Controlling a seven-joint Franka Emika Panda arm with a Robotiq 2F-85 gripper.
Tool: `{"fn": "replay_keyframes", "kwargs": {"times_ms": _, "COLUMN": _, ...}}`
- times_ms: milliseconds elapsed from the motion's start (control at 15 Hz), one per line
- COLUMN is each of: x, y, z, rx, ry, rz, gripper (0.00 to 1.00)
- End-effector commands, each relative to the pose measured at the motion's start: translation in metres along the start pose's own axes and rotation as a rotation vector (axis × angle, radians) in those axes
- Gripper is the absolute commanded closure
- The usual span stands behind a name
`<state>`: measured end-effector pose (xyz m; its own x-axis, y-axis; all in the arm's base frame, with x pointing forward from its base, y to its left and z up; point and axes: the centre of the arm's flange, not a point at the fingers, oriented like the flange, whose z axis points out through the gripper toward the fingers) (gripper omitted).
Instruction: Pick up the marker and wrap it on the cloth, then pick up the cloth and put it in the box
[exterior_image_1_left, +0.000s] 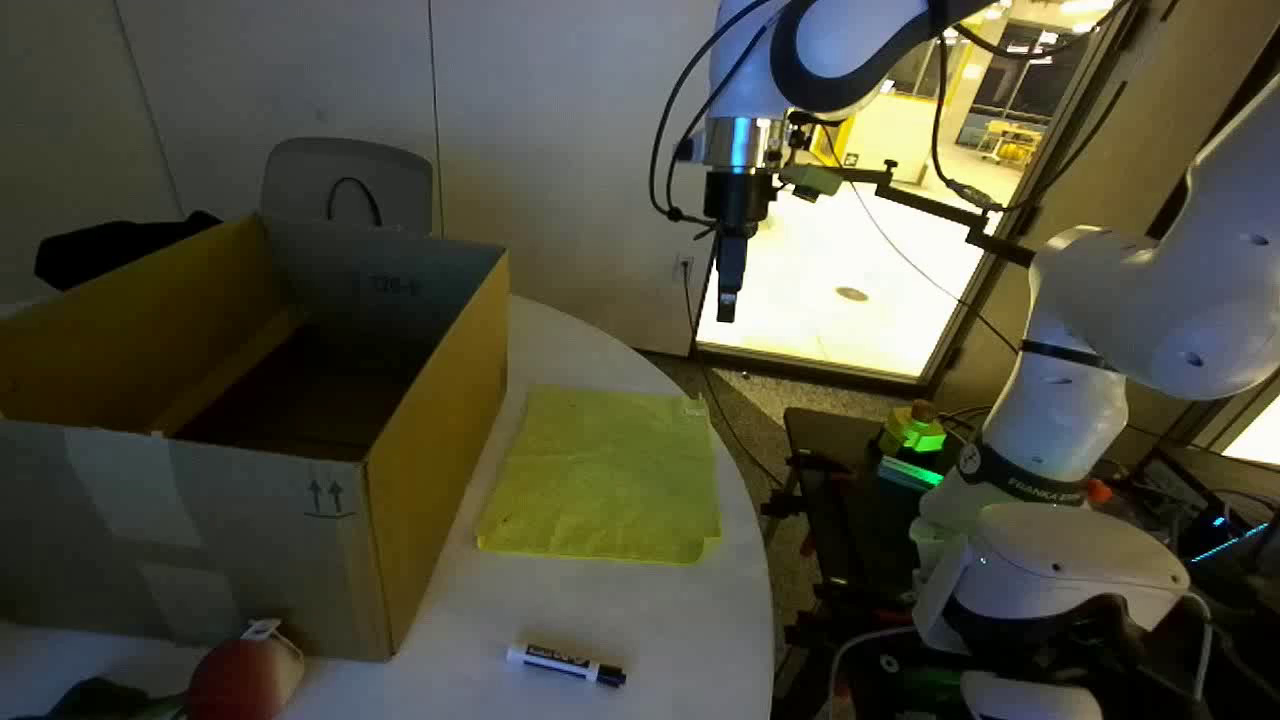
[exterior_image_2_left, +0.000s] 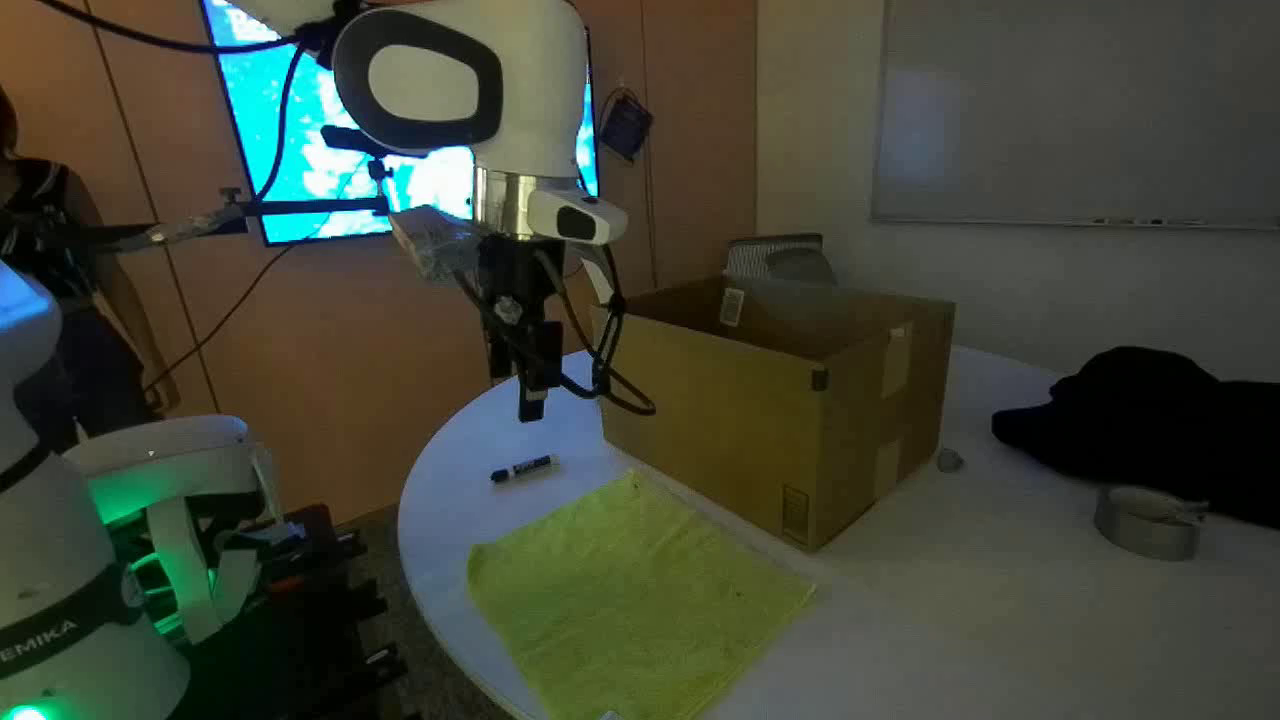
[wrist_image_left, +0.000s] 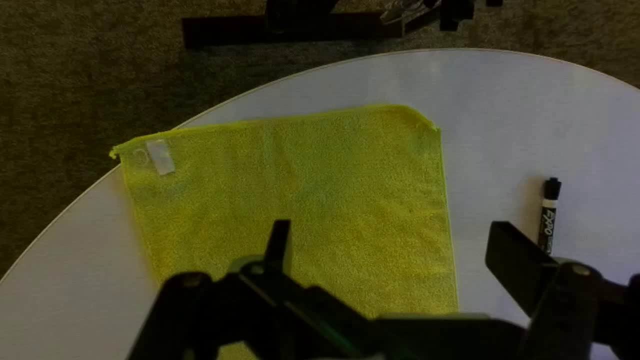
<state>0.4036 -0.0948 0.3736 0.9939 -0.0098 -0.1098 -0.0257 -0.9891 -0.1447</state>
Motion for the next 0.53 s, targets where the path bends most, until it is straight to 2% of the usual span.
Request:
{"fn": "replay_keyframes", "kwargs": {"times_ms": 0, "x": 0.001, "y": 0.000, "z": -0.001, "rx": -0.001, "ry": 0.003, "rz": 0.000, "gripper": 0.00}}
{"fn": "replay_keyframes", "kwargs": {"times_ms": 267, "x": 0.003, "y": -0.002, "z": 0.000, "rx": -0.001, "ry": -0.005, "rz": -0.018, "gripper": 0.00}}
{"fn": "replay_keyframes", "kwargs": {"times_ms": 467, "x": 0.013, "y": -0.018, "z": 0.016, "rx": -0.004, "ry": -0.027, "rz": -0.082, "gripper": 0.00}}
